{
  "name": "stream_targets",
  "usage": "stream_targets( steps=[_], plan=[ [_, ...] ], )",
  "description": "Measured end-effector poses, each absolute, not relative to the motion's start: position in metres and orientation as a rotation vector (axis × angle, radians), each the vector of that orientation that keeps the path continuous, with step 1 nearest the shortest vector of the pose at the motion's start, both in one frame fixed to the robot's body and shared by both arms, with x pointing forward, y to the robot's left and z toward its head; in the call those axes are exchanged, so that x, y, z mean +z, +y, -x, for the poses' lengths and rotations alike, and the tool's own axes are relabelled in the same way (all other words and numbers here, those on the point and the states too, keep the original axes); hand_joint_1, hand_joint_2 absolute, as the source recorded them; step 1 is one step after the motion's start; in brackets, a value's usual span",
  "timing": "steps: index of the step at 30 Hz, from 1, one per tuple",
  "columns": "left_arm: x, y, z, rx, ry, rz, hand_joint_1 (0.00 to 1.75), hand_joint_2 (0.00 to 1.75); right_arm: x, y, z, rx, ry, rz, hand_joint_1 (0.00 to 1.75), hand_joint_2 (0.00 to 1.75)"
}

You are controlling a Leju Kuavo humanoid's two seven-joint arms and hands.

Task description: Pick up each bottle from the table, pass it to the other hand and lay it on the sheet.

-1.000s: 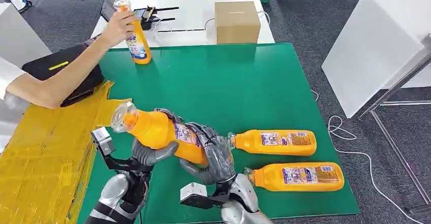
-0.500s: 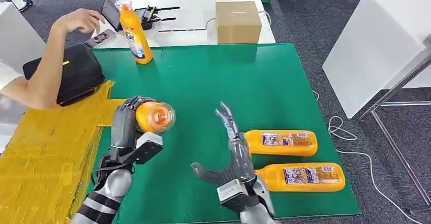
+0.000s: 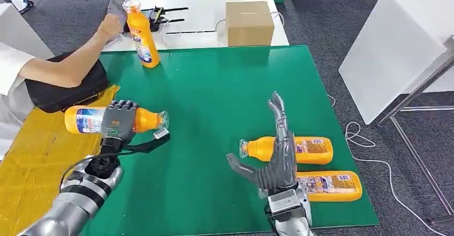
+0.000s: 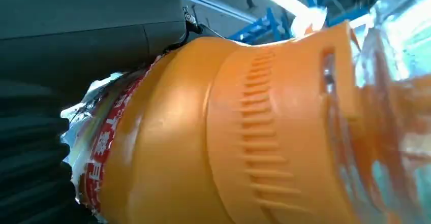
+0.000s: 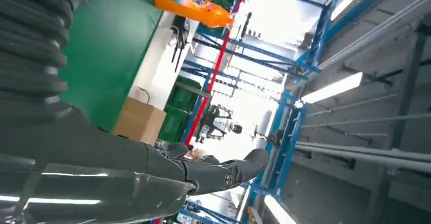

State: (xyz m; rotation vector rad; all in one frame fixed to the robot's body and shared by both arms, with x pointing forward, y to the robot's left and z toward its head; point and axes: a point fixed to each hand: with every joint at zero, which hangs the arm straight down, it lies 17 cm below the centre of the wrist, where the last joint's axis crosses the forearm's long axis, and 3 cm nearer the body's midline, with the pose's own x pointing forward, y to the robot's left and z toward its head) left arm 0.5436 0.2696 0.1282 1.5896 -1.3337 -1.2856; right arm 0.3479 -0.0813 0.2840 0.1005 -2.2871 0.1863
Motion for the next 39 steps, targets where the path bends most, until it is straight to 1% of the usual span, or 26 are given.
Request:
stream_targets(
  steps=[7,13,17,18,19,28,39],
  plan=[
    [0.104,0.343,-0.568,-1.414,-1.059,-1.624,1.75,1.75,0.285,-0.084,-0.349,0.189,-2.293,-0.088,0.00,1.75],
    [0.092,0.368,-0.569,-1.433,-0.972,-1.610,1.75,1.75,0.285,-0.085,-0.349,0.190,-2.295,-0.083,0.00,1.75],
    [0.078,0.377,-0.565,-1.401,-0.983,-1.510,1.73,1.75,0.285,-0.087,-0.349,0.188,-2.296,-0.072,0.00,1.75],
    [0.075,0.380,-0.565,-1.390,-0.982,-1.496,0.19,1.75,0.285,-0.087,-0.349,0.188,-2.296,-0.071,0.00,1.75],
    [0.073,0.382,-0.564,-1.382,-0.980,-1.485,0.00,1.75,0.285,-0.087,-0.349,0.188,-2.296,-0.070,0.00,1.75],
    [0.052,0.375,-0.558,-1.318,-1.022,-1.317,0.00,1.75,0.284,-0.087,-0.350,0.192,-2.290,-0.068,0.00,1.75],
    [0.049,0.373,-0.554,-1.246,-1.053,-1.288,0.00,1.75,0.285,-0.087,-0.352,0.200,-2.289,-0.071,0.00,1.75]
  ],
)
